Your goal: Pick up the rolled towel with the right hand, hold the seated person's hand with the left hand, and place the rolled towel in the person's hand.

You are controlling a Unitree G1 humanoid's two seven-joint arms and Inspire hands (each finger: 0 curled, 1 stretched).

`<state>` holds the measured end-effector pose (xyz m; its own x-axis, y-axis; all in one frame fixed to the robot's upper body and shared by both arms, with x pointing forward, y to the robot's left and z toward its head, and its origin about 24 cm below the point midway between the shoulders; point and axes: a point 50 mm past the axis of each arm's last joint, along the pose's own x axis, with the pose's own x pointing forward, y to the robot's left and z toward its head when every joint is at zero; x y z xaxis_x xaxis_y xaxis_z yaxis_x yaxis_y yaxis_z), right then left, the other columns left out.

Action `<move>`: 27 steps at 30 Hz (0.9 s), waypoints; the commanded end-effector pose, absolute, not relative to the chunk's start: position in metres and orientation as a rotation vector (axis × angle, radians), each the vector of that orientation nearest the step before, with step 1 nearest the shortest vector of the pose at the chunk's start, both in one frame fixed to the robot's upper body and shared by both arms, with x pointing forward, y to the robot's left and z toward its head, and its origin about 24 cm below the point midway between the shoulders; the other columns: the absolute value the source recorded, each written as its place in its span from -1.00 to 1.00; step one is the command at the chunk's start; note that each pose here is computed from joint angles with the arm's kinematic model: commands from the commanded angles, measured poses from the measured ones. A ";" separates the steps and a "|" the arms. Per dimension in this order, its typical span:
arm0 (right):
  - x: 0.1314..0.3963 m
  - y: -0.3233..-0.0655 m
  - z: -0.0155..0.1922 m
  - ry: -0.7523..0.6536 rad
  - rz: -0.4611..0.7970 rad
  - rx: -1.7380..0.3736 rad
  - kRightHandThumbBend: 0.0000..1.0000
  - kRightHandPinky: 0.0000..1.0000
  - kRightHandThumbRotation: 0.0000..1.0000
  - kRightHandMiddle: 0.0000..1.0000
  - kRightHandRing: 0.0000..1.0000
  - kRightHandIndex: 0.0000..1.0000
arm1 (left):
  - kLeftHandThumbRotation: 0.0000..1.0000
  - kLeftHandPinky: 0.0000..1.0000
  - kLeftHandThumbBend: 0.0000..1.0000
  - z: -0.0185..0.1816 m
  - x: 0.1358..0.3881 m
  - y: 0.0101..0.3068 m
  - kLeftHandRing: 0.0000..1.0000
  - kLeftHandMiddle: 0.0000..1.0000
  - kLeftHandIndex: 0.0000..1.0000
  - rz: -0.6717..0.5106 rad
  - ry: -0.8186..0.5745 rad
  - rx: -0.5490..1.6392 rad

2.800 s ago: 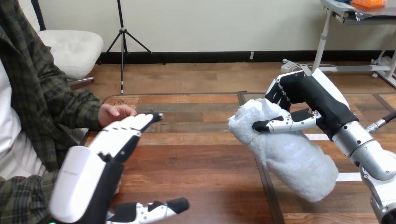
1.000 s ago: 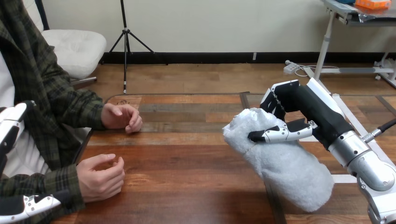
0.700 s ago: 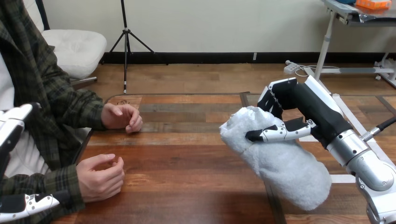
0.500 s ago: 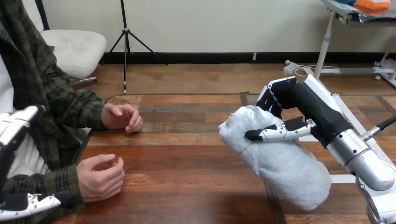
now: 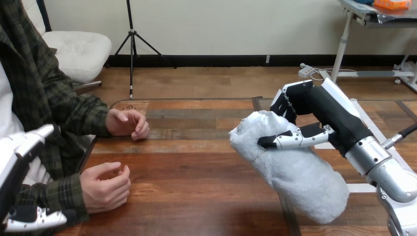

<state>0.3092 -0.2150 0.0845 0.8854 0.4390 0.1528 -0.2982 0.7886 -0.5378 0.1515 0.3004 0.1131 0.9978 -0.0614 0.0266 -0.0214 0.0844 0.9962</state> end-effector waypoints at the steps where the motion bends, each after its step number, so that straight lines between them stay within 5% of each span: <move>1: 0.313 -0.217 0.117 -0.404 0.363 -0.514 0.64 -0.62 -1.00 -0.36 -0.50 -0.25 | -0.36 0.58 1.00 0.116 0.163 0.302 0.69 0.72 0.77 -0.061 -0.062 1.498; 27: 0.307 -0.217 0.132 -0.397 0.361 -0.461 0.66 -0.63 -1.00 -0.37 -0.51 -0.25 | -0.40 0.50 1.00 0.100 0.175 0.301 0.57 0.61 0.67 -0.170 0.033 1.516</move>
<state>0.3046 -0.2168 0.1013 0.8870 0.4287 0.1715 -0.2998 0.8173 -0.4921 0.1587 0.3032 0.0858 0.9845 -0.0506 -0.1682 0.1720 0.0825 0.9816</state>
